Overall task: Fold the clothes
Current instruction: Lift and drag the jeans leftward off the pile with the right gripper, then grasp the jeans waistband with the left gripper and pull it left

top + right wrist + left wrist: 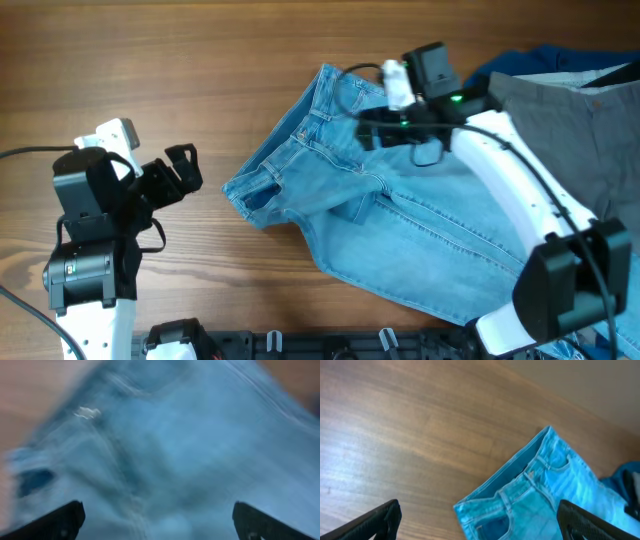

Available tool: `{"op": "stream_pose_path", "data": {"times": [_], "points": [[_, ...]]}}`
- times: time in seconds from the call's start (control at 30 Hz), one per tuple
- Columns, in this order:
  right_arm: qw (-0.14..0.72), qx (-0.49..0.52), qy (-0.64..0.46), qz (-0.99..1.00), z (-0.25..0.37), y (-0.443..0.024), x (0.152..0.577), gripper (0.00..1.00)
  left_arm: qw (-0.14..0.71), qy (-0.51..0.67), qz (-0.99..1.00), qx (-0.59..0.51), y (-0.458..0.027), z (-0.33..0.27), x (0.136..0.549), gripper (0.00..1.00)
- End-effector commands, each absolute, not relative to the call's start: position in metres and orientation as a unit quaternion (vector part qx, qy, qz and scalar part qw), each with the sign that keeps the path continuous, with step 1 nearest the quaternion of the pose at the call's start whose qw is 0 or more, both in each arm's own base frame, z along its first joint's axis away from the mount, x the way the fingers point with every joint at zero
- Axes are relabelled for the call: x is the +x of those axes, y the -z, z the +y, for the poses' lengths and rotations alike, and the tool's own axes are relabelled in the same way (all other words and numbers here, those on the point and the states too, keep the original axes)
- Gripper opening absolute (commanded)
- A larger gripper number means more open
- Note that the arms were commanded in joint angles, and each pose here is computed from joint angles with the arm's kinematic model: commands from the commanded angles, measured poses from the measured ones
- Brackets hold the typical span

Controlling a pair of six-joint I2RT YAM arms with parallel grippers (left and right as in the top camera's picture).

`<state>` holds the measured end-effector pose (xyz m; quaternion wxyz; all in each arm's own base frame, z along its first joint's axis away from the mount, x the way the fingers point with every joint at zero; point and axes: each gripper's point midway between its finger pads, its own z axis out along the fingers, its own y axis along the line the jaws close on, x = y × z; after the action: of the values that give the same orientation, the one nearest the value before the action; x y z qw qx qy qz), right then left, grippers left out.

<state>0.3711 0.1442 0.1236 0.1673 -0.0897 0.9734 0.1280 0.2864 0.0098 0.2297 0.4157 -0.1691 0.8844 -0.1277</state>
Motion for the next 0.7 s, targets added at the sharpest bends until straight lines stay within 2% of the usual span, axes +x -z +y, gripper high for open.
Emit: {"op": "stream_pose_path", "data": {"times": [0.0,0.2,0.3,0.5,0.67], "points": [[0.191,0.004,0.007,0.982,0.069,-0.145,0.371,1.0,0.408,0.165,0.882,-0.167,-0.233,0.001,0.296,1.0],[0.166,0.054,0.016,0.984,0.04,-0.146,0.357,1.0,0.327,0.256,0.898,-0.147,-0.203,-0.03,0.305,1.0],[0.159,0.093,0.015,0.983,0.032,-0.145,0.355,1.0,0.229,0.315,0.898,-0.206,-0.172,-0.046,0.305,1.0],[0.153,0.095,0.006,0.984,0.035,-0.144,0.352,1.0,0.059,0.314,0.893,-0.317,-0.106,-0.05,0.291,1.0],[0.151,0.096,0.007,0.984,0.034,-0.144,0.351,1.0,-0.048,0.301,0.877,-0.371,-0.06,-0.059,0.282,1.0]]}}
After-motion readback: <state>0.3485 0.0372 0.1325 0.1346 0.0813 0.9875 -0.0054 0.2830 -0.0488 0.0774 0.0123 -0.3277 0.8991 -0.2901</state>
